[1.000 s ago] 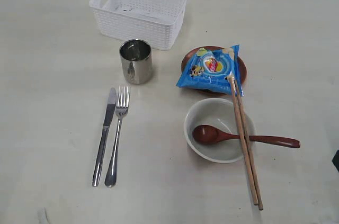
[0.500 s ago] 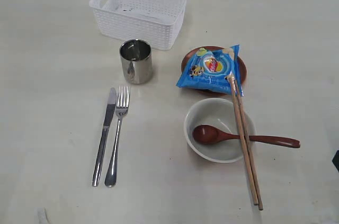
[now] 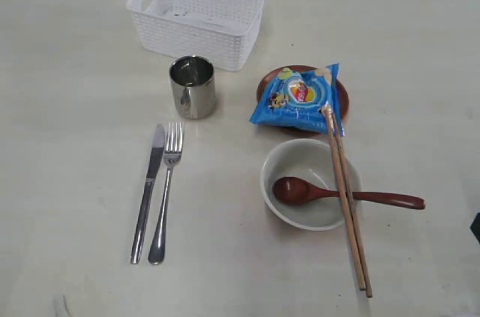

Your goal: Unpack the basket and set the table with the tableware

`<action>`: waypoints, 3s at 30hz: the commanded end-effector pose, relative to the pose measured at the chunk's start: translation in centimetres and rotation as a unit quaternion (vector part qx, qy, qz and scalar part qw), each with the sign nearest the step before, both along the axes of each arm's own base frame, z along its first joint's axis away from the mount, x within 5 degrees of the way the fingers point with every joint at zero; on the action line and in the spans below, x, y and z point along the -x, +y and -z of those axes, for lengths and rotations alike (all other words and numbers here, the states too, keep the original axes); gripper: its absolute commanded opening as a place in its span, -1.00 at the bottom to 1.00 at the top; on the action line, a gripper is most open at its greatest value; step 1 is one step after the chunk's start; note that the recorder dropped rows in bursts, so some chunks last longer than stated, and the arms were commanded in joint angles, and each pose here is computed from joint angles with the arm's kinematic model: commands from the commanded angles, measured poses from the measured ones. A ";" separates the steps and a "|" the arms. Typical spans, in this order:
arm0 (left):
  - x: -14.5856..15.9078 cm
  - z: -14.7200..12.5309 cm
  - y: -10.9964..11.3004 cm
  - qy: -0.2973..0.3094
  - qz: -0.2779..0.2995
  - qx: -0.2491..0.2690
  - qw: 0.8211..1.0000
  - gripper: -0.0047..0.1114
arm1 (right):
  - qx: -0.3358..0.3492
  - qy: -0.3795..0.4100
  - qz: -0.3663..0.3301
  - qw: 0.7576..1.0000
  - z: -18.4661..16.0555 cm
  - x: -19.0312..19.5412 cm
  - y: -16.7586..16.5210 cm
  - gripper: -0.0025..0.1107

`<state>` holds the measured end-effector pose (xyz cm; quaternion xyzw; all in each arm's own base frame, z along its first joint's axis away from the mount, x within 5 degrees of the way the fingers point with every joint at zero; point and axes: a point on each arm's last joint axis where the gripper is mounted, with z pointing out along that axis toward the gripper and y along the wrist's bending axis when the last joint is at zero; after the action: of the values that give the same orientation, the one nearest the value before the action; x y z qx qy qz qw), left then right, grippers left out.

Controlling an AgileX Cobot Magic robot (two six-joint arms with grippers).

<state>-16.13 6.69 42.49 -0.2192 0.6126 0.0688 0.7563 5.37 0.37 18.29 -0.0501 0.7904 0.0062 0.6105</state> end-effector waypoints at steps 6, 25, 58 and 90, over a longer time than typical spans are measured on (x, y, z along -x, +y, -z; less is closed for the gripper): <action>0.1 0.0 0.2 -0.001 -0.001 0.002 1.000 -0.92 | 0.002 -0.001 0.003 1.000 0.1 0.0 0.0 -0.96; -8.8 0.4 -5.1 -0.164 0.236 -0.019 0.958 -0.92 | 0.002 -0.001 0.003 1.000 0.1 0.0 0.0 -0.96; -21.7 21.5 -7.4 0.059 0.271 -0.039 0.960 -0.92 | 0.002 -0.001 0.003 1.000 0.1 0.0 0.0 -0.96; -21.5 24.0 -7.1 0.213 0.258 -0.146 0.931 -0.92 | 0.002 -0.001 0.003 1.000 0.1 0.0 0.0 -0.96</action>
<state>5.43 -0.38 18.58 0.0789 0.7780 0.0076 0.6233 5.36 0.37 18.25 -0.0501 0.7916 0.0061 0.6090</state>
